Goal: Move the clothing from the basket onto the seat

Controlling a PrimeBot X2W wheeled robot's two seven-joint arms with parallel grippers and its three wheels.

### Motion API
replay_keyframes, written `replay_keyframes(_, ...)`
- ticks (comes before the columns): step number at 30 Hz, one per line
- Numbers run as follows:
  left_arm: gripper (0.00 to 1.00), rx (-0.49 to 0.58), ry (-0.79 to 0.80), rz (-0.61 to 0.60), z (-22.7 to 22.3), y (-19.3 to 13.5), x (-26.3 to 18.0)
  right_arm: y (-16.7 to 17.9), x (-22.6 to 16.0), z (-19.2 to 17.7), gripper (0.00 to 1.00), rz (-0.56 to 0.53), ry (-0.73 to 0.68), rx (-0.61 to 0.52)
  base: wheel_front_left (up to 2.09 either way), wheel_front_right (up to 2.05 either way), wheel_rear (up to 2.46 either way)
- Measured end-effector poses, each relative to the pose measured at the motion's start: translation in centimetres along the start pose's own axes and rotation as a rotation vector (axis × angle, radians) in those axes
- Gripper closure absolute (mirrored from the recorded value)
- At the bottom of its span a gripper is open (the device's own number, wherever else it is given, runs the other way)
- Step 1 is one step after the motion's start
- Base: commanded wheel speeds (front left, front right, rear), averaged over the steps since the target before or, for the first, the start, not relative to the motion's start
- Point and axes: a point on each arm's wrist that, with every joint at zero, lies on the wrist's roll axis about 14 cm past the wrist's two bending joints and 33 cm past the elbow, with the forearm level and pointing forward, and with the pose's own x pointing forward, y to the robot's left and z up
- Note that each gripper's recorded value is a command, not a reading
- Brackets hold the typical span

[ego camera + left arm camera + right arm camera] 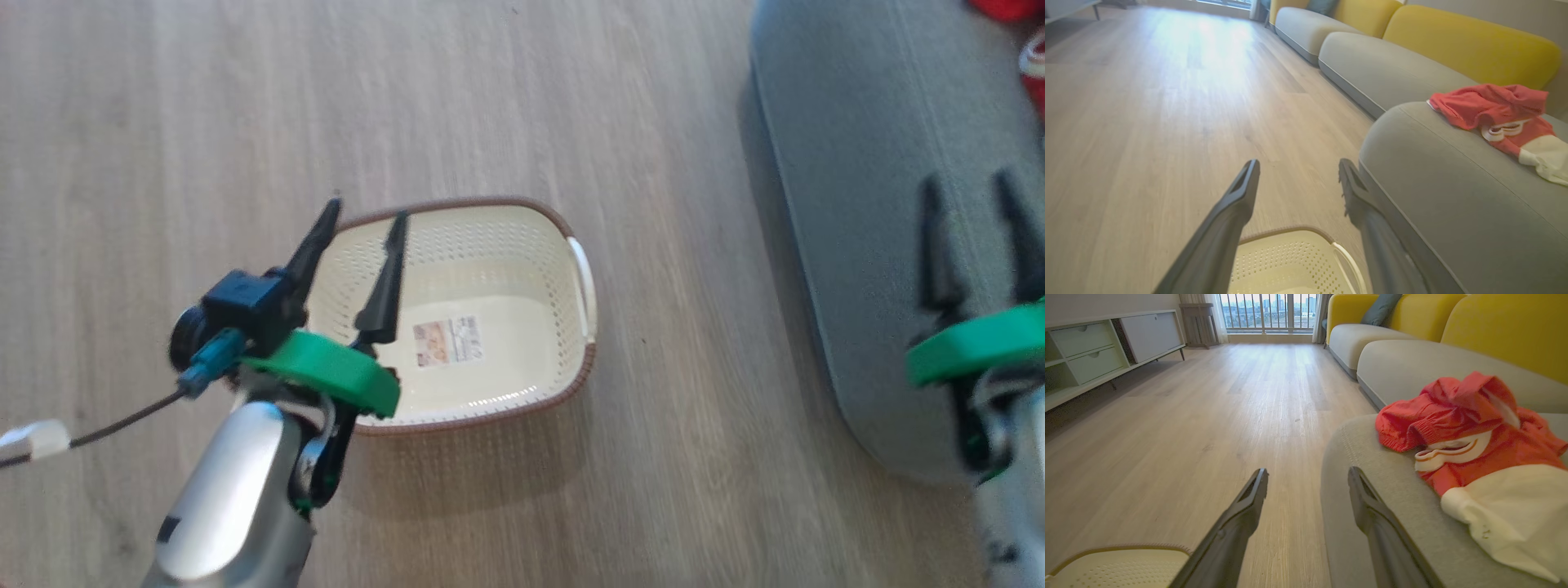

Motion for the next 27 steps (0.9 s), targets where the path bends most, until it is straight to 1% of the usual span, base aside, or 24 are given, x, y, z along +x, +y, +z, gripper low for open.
replay_keyframes(4, 0.00, 0.026, -0.018, 0.108, 1.2, 2.9, -2.1, 3.6, -0.9, -1.4, 0.00, 0.070, 0.033, 0.027, 0.00, 0.00, 0.00)
replay_keyframes(7, 0.00, 0.034, -0.022, 0.169, 1.6, 4.4, -3.6, 5.6, -1.0, -1.0, 0.00, 0.112, 0.022, 0.028, 0.00, 0.00, 0.00)
replay_keyframes(11, 0.00, 0.035, -0.033, 0.217, 2.2, 5.4, -5.2, 8.0, -1.2, -0.2, 0.00, 0.152, -0.004, 0.036, 0.00, 0.00, 0.00)
replay_keyframes(15, 0.00, 0.039, -0.036, 0.255, 2.4, 6.3, -6.3, 8.9, -2.0, -0.4, 0.00, 0.172, 0.002, 0.032, 0.00, 0.00, 0.00)
replay_keyframes(22, 0.00, 0.034, -0.050, 0.317, 2.9, 7.7, -8.2, 9.6, -3.1, -0.3, 0.00, 0.179, 0.001, 0.037, 0.00, 0.00, 0.00)
replay_keyframes(27, 0.00, 0.037, -0.061, 0.321, 3.3, 8.0, -8.4, 9.7, -3.4, -0.5, 0.00, 0.178, 0.007, 0.037, 0.00, 0.00, 0.00)
